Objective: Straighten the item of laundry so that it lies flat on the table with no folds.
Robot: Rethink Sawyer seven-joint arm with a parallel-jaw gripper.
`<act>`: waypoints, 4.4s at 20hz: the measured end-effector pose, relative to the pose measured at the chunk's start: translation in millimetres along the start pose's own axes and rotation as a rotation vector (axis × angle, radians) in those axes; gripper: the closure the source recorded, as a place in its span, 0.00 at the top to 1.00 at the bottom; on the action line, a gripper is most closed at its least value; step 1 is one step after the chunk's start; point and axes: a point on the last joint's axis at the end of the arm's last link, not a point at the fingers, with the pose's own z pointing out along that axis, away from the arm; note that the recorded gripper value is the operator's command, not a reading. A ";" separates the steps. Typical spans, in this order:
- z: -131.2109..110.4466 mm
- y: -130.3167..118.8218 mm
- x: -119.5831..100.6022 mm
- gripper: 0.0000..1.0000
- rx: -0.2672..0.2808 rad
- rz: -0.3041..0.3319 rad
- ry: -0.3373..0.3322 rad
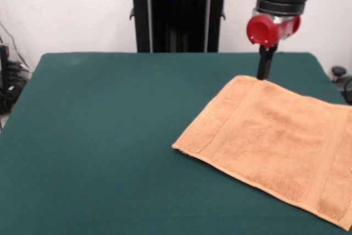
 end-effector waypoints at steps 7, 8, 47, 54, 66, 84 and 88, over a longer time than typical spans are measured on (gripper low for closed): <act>7.4 -15.8 16.1 0.00 0.031 -0.058 0.011; 8.0 -15.8 16.5 0.00 0.033 -0.061 0.012; 132.7 -5.1 49.4 0.00 0.031 -0.190 0.121; 138.5 -16.5 66.2 0.00 0.038 -0.171 0.187; 142.5 -35.9 88.8 0.00 0.046 -0.135 0.213; 150.6 -92.5 120.5 0.00 -0.017 0.078 -0.105; 150.5 -94.7 122.9 0.00 -0.033 0.073 -0.120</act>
